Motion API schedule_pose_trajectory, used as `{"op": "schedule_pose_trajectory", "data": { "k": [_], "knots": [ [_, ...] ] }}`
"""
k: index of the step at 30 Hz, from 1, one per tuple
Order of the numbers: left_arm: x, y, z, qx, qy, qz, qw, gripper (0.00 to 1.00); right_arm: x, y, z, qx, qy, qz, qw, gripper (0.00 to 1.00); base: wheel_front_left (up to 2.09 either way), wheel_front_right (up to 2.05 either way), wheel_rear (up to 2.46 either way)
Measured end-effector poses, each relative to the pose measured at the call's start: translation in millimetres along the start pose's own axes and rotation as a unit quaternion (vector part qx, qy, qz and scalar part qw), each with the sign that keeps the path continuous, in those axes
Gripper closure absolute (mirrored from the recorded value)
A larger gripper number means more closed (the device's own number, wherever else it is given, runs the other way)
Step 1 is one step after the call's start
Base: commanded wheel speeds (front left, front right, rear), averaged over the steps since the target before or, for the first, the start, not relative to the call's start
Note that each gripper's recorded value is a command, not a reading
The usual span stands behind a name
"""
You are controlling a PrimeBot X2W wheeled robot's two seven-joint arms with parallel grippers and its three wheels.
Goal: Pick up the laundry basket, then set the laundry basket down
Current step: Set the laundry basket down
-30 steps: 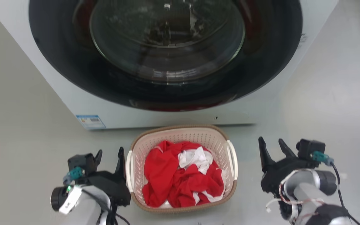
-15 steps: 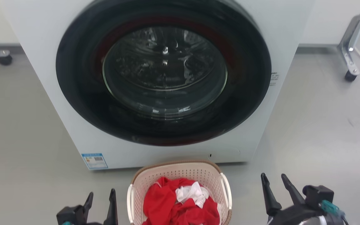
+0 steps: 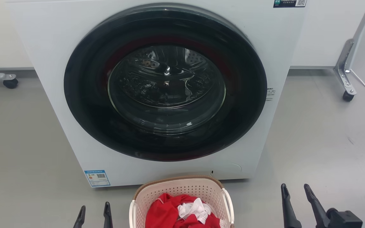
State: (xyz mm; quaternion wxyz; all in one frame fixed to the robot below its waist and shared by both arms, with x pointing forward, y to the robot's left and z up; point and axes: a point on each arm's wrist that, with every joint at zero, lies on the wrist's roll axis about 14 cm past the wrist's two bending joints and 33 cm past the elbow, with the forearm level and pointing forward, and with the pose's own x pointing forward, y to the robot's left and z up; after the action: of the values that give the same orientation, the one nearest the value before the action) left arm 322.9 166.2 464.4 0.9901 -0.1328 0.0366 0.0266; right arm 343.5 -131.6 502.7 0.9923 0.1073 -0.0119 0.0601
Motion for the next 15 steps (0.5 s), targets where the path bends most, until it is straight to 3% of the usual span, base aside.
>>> {"op": "schedule_pose_trajectory", "data": {
  "k": [15],
  "knots": [
    [-8, -6, 23, 0.037, -0.044, -0.006, 0.998, 0.00, -12, 1, 27, -0.019, -0.051, -0.017, 0.998, 0.00, 0.00, 0.00, 0.00]
  ]
}}
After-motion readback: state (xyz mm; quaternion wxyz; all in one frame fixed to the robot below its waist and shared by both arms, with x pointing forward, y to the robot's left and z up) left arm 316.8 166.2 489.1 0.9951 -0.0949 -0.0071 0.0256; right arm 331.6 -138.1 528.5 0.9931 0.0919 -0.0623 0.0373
